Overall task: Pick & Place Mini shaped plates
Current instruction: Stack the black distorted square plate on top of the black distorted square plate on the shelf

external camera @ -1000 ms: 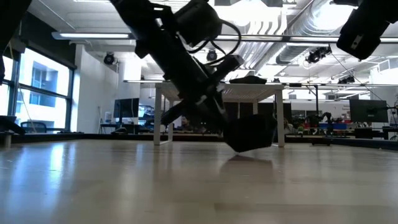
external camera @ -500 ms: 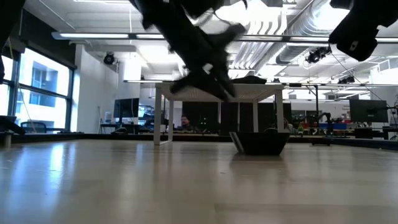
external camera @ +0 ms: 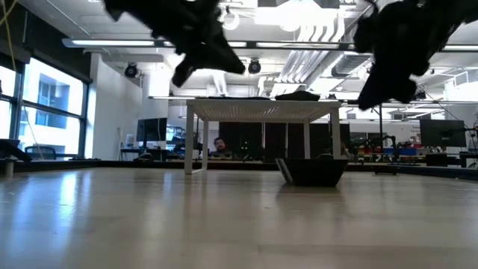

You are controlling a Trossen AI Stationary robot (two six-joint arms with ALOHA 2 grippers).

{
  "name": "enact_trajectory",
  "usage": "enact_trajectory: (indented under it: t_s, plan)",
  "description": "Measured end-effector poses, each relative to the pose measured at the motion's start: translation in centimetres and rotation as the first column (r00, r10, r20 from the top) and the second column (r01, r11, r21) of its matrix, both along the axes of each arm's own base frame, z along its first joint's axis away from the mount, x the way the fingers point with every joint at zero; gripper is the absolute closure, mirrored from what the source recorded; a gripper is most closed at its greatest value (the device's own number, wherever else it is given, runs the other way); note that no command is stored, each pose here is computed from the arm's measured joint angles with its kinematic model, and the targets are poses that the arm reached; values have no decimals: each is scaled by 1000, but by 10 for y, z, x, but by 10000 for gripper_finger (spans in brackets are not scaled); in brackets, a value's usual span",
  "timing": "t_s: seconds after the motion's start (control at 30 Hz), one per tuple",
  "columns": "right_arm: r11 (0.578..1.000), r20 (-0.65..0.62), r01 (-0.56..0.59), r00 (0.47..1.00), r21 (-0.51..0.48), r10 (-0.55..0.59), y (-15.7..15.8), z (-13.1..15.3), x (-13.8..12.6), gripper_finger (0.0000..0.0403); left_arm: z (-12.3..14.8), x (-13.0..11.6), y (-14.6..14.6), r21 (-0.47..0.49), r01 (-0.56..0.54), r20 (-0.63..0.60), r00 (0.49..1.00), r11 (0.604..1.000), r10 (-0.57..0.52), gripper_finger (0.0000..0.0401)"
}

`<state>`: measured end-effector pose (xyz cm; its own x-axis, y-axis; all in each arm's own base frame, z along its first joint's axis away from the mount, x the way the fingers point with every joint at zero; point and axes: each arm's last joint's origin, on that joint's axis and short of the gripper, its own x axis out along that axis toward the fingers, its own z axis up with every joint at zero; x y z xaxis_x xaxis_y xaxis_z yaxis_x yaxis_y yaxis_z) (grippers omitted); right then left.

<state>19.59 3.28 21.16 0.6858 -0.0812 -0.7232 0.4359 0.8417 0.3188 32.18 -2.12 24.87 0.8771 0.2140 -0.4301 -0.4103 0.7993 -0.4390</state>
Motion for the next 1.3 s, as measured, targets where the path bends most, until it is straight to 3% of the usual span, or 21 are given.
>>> enact_trajectory:
  t_s: [0.27, 0.53, 0.93, 1.3]
  plan:
    - [992, -23, -121, 992, -27, 120, -22, -22, 43, 250, -18, -63, 6, -22, -2, 219, 976, 1000, 7, 400]
    - [963, -140, -238, 965, -128, 220, -39, -32, 84, 244, -29, -97, 10, 7, -27, 241, 970, 1000, 25, 400]
    - [919, -265, -372, 906, -131, 329, -46, -63, 104, 291, -30, -103, 11, 10, -44, 241, 970, 999, 40, 400]
    - [920, -248, -371, 910, -129, 332, -46, -61, 105, 397, -30, -103, 11, 6, -45, 249, 967, 999, 42, 400]
